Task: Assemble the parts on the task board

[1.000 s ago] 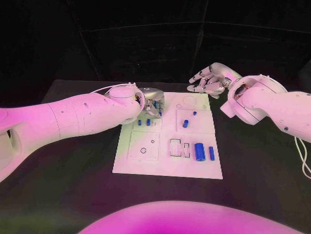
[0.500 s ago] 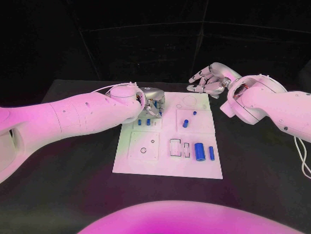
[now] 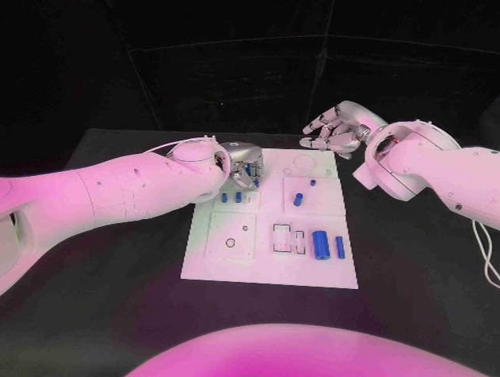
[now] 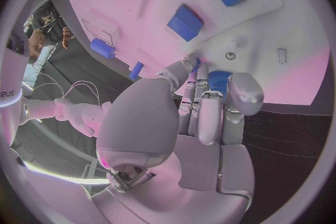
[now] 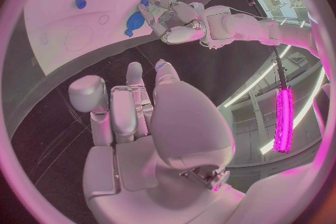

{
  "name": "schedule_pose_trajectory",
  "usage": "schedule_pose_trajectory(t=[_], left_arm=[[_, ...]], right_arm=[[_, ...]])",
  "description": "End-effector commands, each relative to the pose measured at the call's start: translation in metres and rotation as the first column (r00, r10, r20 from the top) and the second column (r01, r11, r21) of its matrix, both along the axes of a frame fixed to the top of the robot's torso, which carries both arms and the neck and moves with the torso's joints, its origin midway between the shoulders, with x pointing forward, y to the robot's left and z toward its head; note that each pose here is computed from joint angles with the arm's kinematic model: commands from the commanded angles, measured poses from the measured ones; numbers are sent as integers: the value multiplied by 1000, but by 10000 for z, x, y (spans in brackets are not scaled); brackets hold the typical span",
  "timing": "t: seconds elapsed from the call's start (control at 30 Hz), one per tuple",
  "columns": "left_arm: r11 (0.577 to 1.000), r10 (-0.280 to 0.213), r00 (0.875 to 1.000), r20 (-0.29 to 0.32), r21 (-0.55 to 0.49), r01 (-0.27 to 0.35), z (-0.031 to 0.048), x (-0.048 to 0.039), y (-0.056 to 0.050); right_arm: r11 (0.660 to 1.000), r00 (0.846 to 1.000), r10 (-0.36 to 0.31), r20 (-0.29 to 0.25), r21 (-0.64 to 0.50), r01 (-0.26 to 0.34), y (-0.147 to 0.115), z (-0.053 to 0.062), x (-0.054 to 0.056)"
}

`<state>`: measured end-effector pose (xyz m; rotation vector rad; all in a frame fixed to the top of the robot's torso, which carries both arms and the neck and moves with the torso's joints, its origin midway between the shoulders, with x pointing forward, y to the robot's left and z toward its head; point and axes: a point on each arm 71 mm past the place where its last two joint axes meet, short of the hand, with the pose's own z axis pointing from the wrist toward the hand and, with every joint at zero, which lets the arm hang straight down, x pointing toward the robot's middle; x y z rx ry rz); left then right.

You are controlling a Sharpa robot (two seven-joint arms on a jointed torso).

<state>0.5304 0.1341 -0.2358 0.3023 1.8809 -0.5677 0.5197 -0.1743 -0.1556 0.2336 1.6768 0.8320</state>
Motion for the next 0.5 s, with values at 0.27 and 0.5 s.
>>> schedule_pose_trajectory(t=[0.27,0.5], left_arm=[[992,18,999,43,-127,-12,101,-41,55],[987,35,999,42,-157,-28,185,-55,152]], right_arm=[[1000,1000,7,7,4,-7,4,15,2],[1000,1000,5,7,3,-5,-4,14,3]])
